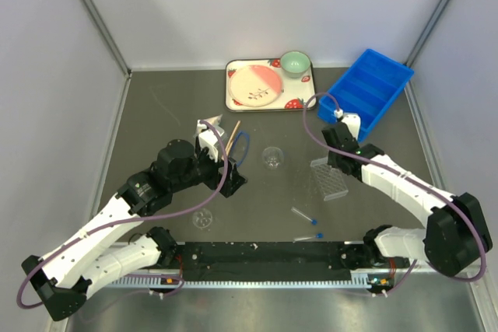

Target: Organize the chemistry lab equipment

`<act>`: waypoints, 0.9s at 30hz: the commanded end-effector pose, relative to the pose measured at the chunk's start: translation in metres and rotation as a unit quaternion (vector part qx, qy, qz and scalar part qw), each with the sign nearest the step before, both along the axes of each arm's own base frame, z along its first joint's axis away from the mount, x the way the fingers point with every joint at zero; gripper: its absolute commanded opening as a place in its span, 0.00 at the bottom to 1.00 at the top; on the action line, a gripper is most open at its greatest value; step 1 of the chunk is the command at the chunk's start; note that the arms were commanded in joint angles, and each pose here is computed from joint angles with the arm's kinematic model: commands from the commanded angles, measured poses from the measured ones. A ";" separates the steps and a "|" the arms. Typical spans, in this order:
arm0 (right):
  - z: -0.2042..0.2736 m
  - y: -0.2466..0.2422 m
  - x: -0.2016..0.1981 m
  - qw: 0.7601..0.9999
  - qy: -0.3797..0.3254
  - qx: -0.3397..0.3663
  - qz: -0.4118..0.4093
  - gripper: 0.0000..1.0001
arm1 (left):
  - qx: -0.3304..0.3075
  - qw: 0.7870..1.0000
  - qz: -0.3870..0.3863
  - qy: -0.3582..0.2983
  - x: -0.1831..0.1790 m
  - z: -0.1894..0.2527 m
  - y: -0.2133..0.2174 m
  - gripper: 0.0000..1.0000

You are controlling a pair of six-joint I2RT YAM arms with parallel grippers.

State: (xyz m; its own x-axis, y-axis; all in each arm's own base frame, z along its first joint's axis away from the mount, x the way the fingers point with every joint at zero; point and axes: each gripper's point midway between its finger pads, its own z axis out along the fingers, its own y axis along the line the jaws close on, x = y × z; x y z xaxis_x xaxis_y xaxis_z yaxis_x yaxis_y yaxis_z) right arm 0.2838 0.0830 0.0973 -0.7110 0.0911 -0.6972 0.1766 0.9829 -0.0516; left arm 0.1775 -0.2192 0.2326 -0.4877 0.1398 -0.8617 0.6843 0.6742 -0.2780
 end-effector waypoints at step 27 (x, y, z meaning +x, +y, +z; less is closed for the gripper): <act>0.049 -0.008 -0.002 0.999 -0.033 0.004 -0.003 0.54 | 0.011 0.999 -0.045 0.005 -0.005 -0.010 -0.011 0.99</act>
State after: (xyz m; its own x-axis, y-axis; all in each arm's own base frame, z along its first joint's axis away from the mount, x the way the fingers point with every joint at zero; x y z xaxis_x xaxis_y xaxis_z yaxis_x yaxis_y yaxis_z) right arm 0.2732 0.0796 0.0943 -0.7417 0.0746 -0.6666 0.1637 0.9839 -0.0721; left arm 0.1761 -0.2219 0.2289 -0.4870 0.1629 -0.8581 0.7008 0.6593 -0.2725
